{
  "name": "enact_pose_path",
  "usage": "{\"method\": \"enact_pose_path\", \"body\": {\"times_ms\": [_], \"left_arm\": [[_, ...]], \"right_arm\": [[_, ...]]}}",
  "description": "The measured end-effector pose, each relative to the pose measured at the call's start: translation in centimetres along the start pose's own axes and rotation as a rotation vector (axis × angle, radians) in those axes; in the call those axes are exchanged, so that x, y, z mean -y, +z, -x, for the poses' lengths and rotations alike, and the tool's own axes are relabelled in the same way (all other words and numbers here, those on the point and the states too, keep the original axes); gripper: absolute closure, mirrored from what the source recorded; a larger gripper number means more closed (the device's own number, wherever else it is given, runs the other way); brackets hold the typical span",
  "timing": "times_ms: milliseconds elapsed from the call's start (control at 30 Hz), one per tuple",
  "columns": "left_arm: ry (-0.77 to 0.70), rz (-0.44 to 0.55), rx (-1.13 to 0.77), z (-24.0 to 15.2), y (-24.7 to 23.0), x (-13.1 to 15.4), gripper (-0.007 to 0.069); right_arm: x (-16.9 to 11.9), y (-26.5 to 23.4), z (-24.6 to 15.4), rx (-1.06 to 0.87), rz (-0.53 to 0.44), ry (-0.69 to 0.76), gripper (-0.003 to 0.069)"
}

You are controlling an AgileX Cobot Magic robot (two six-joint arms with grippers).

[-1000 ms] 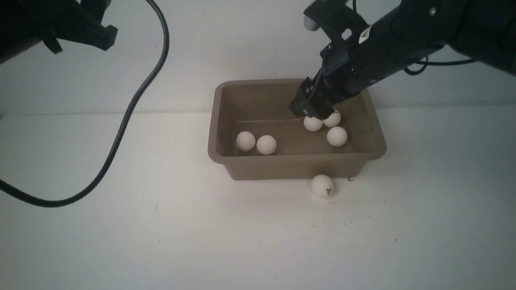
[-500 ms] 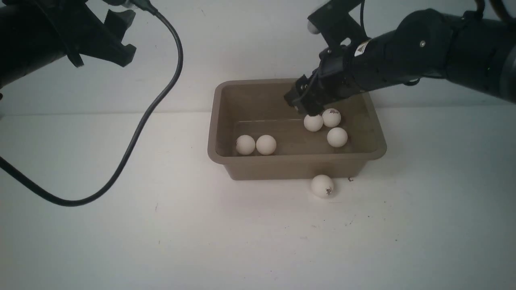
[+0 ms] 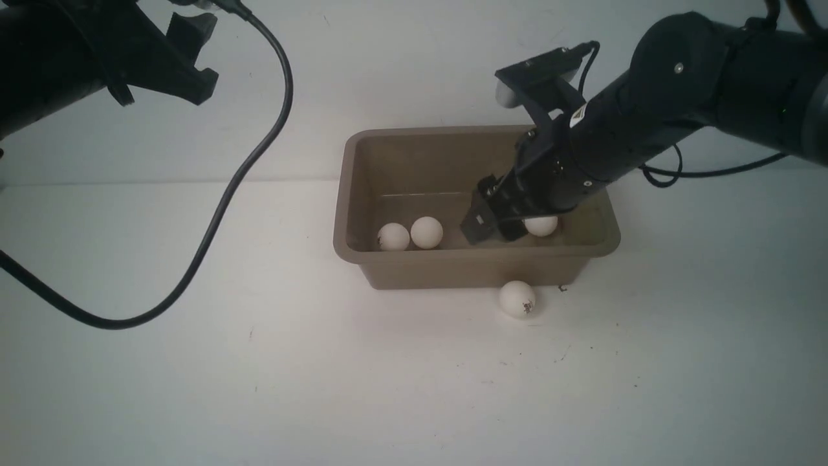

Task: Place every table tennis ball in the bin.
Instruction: Use the right arm to clamp the table tennis ball closest to it

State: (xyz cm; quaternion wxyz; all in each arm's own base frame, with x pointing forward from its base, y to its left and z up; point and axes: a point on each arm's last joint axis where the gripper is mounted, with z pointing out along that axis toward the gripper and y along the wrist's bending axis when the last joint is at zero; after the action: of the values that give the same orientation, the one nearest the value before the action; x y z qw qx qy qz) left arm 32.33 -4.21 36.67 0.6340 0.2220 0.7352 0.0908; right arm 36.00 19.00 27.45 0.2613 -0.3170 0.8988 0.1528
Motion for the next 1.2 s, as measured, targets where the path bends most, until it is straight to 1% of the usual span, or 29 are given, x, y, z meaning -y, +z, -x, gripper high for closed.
{"method": "enact_pose_path", "body": {"times_ms": [367,500,633,933,1200], "left_arm": [[0.001,0.001,0.002,0.1,0.0,0.0,0.0146],[0.001,0.002,0.003,0.1,0.0,-0.1,0.0146],[0.002,0.002,0.003,0.1,0.0,-0.1,0.0146],[0.003,0.002,0.004,0.2,0.0,-0.1,0.0146],[0.003,0.002,0.004,0.2,0.0,-0.1,0.0146]], "right_arm": [[0.0,-0.1,-1.0,-0.109,-0.005,0.025,0.0123],[0.2,0.3,-1.9,-0.164,-0.023,0.025,0.0123],[0.5,1.5,-3.7,-0.213,-0.039,0.028,0.0123],[0.9,4.1,-6.4,-0.141,-0.081,0.062,0.0123],[1.4,6.2,-6.7,-0.096,-0.094,0.100,0.0123]]}}
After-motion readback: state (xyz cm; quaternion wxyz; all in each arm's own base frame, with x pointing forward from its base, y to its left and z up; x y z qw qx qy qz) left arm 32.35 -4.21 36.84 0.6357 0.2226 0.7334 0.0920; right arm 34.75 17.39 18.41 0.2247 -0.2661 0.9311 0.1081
